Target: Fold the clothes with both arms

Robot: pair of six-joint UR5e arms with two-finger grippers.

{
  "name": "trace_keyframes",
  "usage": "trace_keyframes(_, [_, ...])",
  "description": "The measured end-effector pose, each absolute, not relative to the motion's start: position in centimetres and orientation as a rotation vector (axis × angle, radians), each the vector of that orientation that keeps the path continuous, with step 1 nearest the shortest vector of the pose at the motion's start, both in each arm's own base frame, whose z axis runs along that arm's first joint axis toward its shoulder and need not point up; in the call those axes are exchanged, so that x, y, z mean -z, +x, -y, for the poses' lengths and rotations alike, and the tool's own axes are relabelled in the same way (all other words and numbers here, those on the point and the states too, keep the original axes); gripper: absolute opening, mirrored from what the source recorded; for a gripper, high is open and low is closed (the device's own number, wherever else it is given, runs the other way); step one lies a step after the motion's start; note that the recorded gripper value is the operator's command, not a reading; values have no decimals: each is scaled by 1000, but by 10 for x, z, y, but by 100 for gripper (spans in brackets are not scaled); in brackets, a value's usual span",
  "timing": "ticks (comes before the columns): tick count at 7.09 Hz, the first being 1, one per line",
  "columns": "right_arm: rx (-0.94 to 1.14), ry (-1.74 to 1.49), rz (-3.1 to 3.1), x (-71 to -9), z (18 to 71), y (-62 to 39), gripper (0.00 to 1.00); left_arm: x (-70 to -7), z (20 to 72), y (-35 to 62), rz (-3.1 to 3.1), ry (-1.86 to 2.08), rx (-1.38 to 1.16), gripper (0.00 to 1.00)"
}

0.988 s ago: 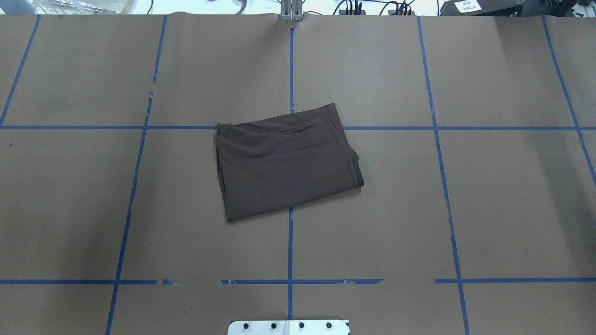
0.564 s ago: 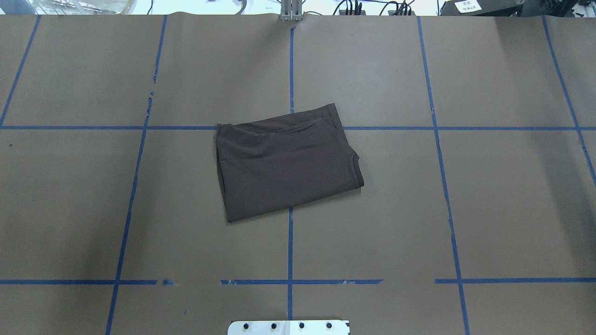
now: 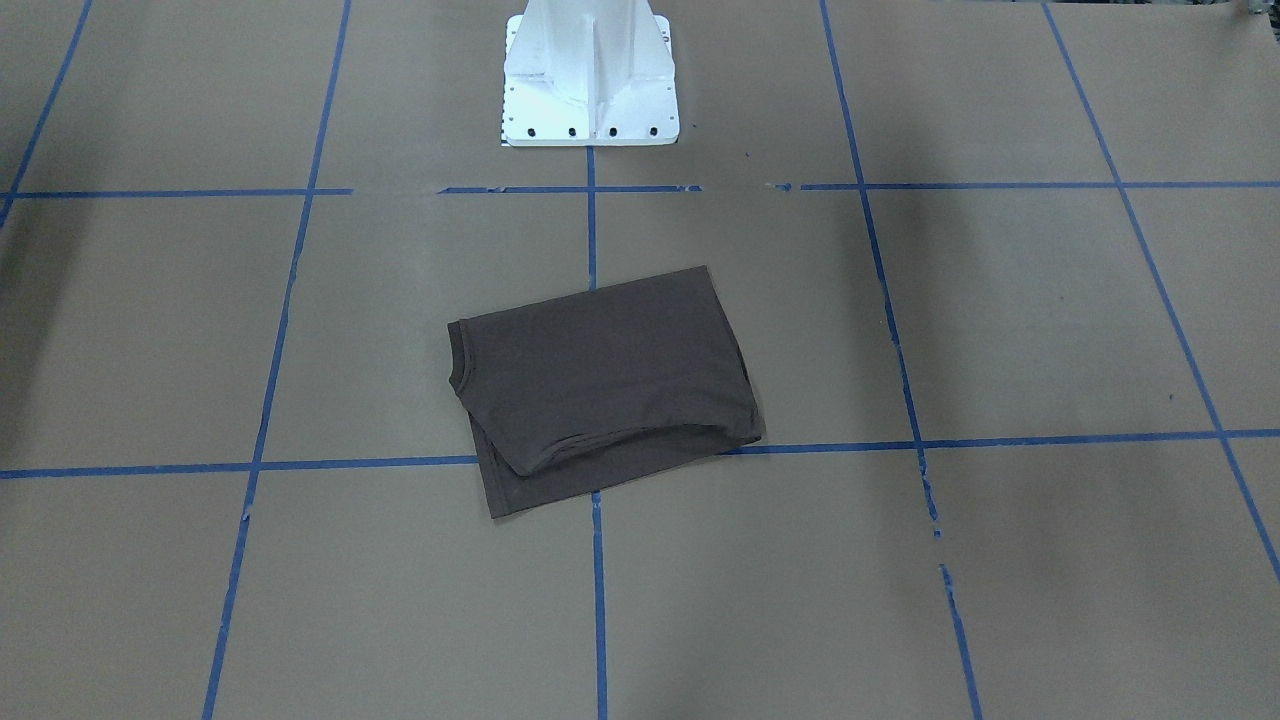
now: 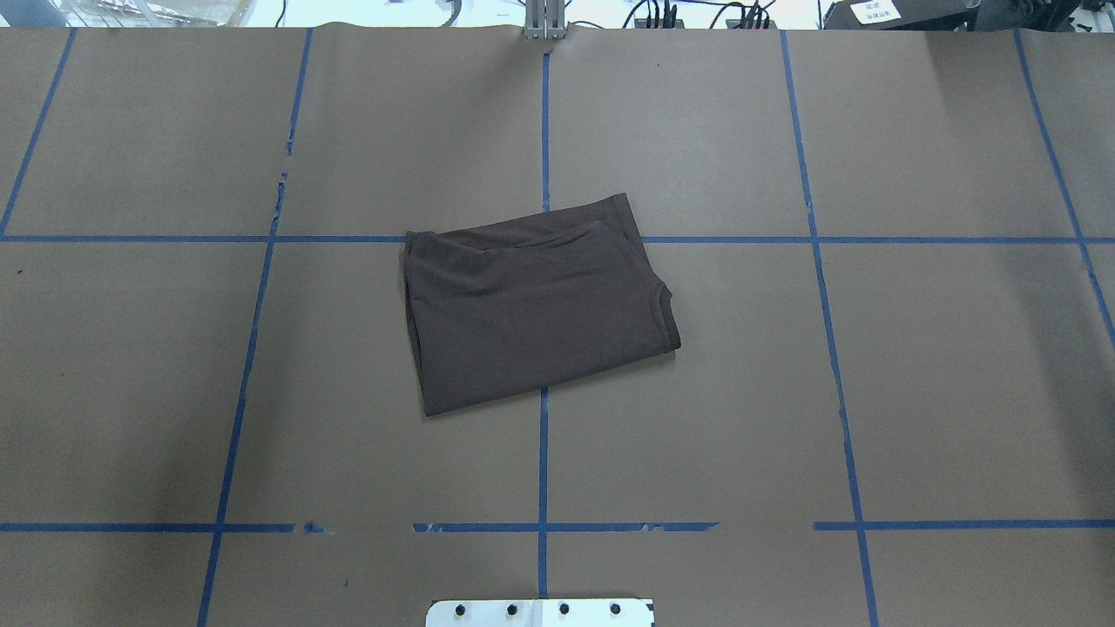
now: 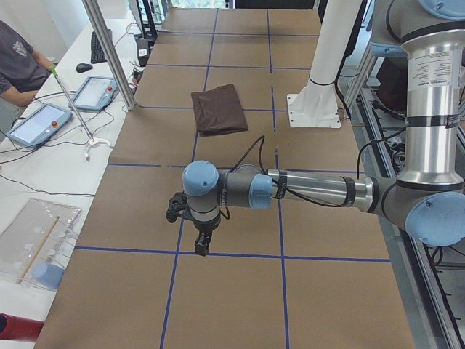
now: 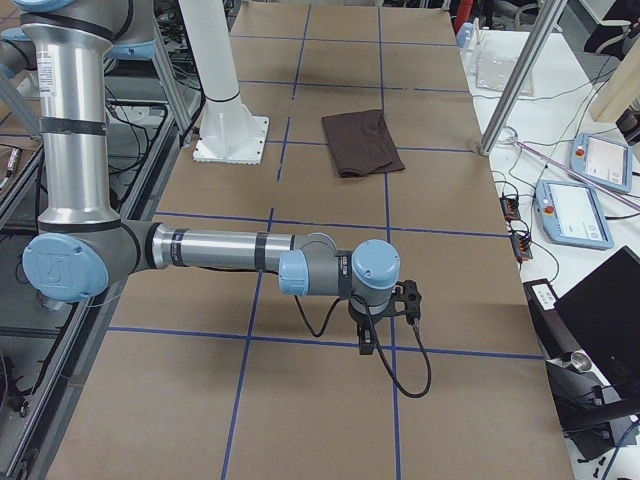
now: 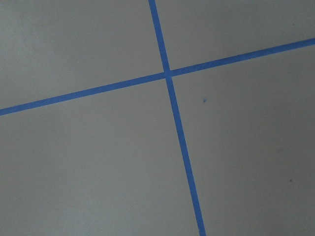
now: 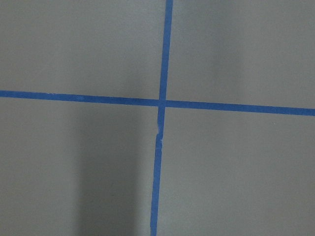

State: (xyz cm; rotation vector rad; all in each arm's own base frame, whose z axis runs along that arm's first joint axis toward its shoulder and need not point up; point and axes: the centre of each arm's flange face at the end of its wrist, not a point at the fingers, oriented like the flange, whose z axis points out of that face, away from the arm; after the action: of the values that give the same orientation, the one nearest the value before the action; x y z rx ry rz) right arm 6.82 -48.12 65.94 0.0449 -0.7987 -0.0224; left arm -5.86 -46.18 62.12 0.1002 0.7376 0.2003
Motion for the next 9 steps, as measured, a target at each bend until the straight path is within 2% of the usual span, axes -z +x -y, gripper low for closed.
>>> trace_keyframes(3, [-65,26,808,-654,443,75,100,-613,463,-59,-733,111,-195,100])
trace_keyframes(9, [-74,50,810,-639,450,74,100,-610,464,-59,-735,93,-136,100])
